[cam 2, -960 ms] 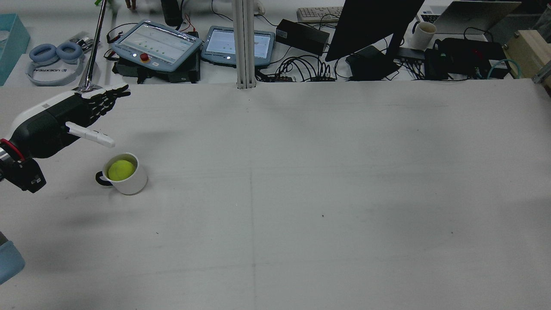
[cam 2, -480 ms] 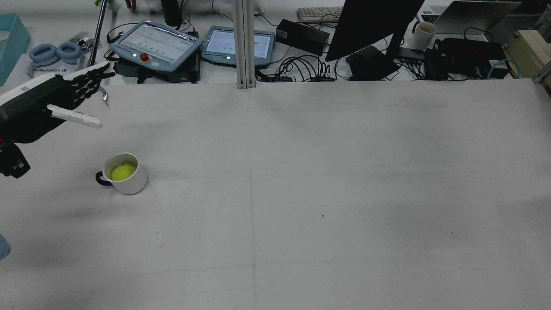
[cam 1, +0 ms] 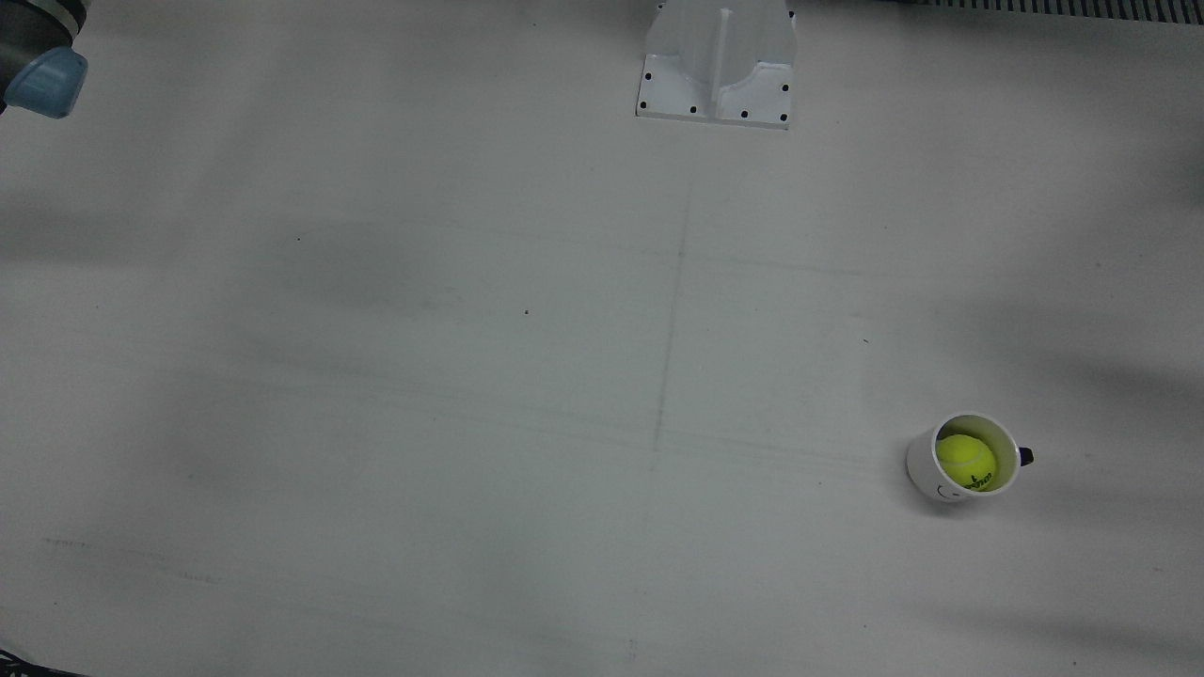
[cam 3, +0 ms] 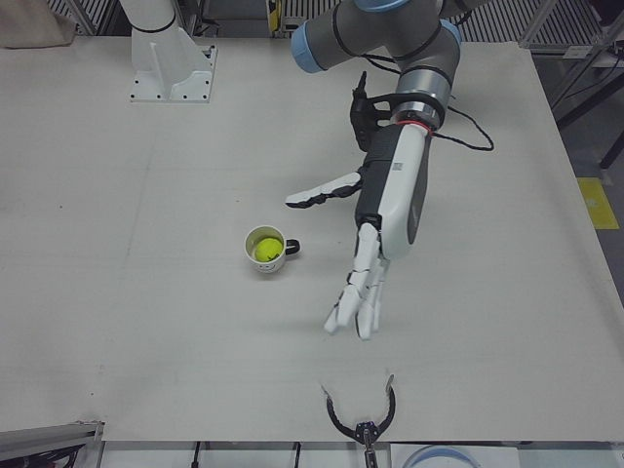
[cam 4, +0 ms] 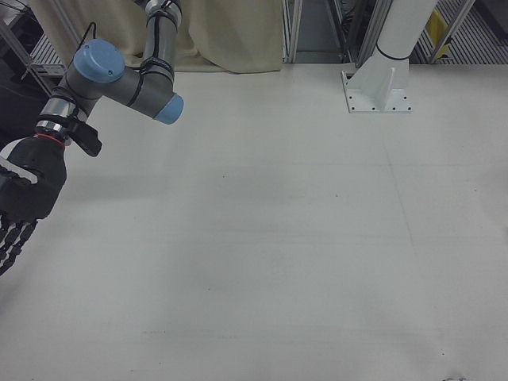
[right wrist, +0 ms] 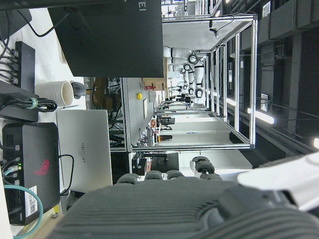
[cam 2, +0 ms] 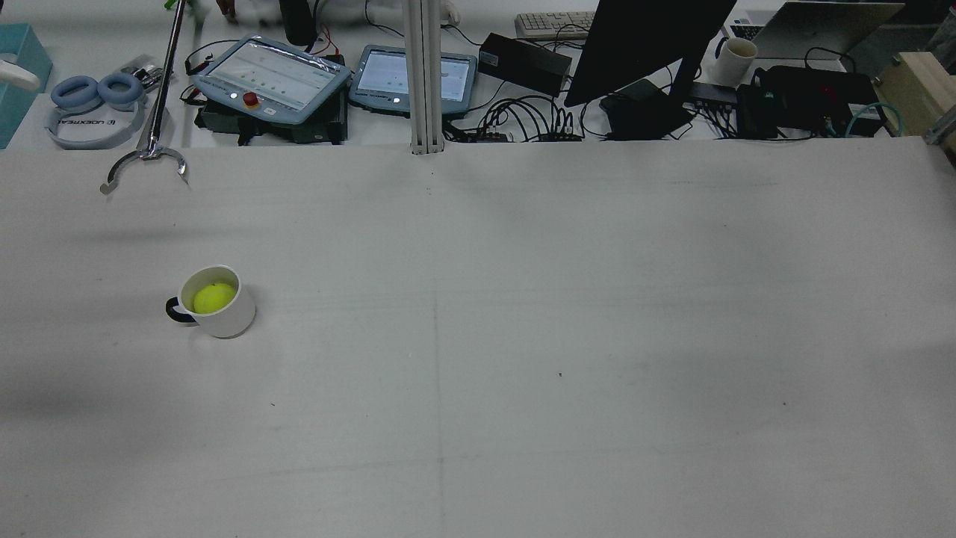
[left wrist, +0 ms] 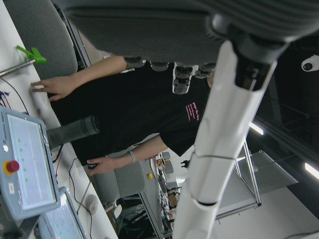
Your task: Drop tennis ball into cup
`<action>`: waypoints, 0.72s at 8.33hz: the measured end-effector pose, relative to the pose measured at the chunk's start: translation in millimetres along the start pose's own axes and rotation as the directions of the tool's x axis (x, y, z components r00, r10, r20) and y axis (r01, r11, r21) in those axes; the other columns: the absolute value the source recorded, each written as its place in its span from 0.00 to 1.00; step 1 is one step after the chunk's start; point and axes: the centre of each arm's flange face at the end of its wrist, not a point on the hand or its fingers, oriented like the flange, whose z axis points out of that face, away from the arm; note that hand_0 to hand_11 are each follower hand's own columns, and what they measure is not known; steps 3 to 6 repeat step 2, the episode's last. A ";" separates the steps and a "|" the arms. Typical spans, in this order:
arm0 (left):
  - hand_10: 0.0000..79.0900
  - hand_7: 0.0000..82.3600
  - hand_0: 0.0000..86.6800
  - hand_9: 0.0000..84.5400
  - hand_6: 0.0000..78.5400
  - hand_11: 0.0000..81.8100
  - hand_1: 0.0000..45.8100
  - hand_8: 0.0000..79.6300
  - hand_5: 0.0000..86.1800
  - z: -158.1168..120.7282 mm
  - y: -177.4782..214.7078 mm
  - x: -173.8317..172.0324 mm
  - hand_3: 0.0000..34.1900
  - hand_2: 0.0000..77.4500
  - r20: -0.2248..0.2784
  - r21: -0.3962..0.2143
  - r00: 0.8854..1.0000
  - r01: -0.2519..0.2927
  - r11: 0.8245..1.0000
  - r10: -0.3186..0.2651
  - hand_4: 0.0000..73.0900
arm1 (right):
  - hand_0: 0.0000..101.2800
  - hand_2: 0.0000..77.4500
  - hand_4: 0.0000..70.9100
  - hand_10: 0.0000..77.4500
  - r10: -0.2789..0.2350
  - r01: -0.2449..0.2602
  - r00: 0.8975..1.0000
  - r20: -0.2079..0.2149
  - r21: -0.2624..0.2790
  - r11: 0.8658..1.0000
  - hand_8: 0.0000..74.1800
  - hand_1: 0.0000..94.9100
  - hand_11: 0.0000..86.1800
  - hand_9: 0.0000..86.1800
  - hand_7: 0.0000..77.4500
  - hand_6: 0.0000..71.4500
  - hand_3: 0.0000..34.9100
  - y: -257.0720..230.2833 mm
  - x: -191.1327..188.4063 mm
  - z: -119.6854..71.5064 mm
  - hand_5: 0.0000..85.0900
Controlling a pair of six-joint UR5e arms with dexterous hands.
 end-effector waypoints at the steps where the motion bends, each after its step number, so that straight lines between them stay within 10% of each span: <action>1: 0.00 0.20 0.92 0.03 0.01 0.00 0.77 0.00 0.09 0.8 -27.4 18.3 0.00 0.00 -0.026 0.053 1.000 -0.008 0.999 0.009 0.01 | 0.00 0.01 0.00 0.00 0.000 0.000 1.000 0.000 0.000 1.000 0.00 0.01 0.01 0.00 0.00 0.00 0.00 0.0 0.0 0.0 0.00; 6: 0.00 0.21 0.92 0.03 0.03 0.00 0.77 0.00 0.10 -1.1 -47.6 29.7 0.00 0.01 -0.041 0.092 0.999 -0.010 0.996 0.014 0.01 | 0.00 0.01 0.00 0.00 0.000 0.000 1.000 0.000 0.000 1.000 0.00 0.01 0.01 0.00 0.00 0.00 0.00 0.0 0.0 0.0 0.00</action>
